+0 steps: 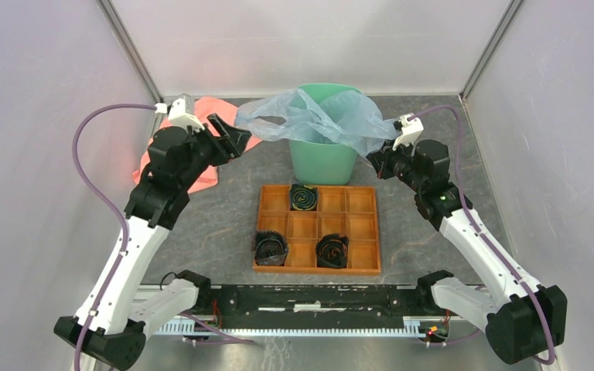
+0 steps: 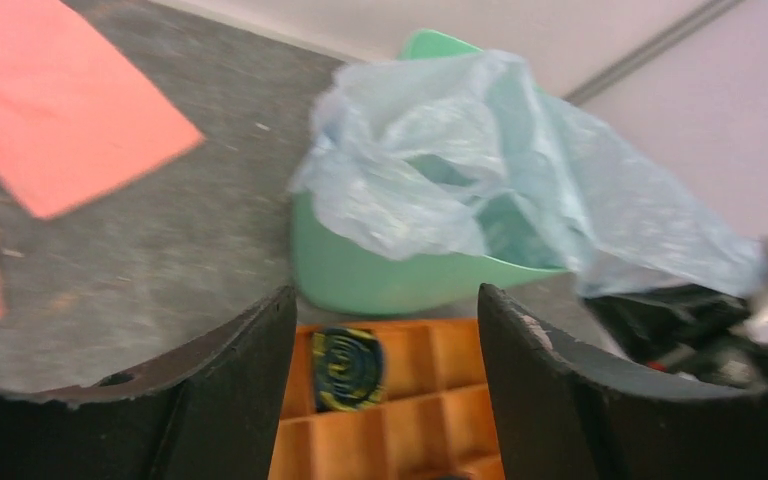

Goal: Put the trash bags into the trash bin

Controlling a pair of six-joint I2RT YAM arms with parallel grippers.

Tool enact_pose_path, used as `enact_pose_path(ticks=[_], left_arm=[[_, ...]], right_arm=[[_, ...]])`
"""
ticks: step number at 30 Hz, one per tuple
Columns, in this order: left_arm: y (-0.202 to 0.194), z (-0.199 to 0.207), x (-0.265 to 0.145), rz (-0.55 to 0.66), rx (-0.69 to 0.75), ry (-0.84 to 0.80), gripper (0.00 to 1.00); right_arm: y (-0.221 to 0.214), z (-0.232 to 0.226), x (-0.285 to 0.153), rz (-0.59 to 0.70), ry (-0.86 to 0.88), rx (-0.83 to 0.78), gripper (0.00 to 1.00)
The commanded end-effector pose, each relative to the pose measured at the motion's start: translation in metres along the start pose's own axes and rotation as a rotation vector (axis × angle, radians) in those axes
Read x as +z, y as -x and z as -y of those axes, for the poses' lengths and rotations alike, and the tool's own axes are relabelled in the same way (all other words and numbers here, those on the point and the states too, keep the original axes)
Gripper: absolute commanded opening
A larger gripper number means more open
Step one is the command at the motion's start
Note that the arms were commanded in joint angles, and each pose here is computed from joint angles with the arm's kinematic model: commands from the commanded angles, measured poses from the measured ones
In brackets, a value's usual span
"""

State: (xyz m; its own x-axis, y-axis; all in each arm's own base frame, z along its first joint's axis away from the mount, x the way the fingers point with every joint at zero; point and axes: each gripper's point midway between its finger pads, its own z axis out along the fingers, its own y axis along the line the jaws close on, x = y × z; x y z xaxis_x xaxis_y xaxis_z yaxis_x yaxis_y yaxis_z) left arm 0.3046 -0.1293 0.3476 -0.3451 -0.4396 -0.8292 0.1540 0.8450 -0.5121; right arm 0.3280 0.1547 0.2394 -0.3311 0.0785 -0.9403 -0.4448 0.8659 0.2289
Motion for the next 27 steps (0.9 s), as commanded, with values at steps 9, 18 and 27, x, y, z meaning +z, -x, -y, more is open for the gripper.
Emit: enact_pose_path(ticks=[9,18,27], left_arm=[[-0.028,0.047,0.055,-0.158,-0.595,-0.156,0.81],[-0.061,0.015,0.094,-0.164,-0.687,-0.042,0.47],[-0.082,0.012,0.076,-0.187,-0.507,-0.138,0.24]], right_arm=[[0.022,-0.007,-0.007,0.068,0.030,-0.051,0.06],[0.019,-0.011,-0.011,0.078,0.048,-0.033,0.06],[-0.003,0.011,-0.008,0.005,-0.055,-0.026,0.04]])
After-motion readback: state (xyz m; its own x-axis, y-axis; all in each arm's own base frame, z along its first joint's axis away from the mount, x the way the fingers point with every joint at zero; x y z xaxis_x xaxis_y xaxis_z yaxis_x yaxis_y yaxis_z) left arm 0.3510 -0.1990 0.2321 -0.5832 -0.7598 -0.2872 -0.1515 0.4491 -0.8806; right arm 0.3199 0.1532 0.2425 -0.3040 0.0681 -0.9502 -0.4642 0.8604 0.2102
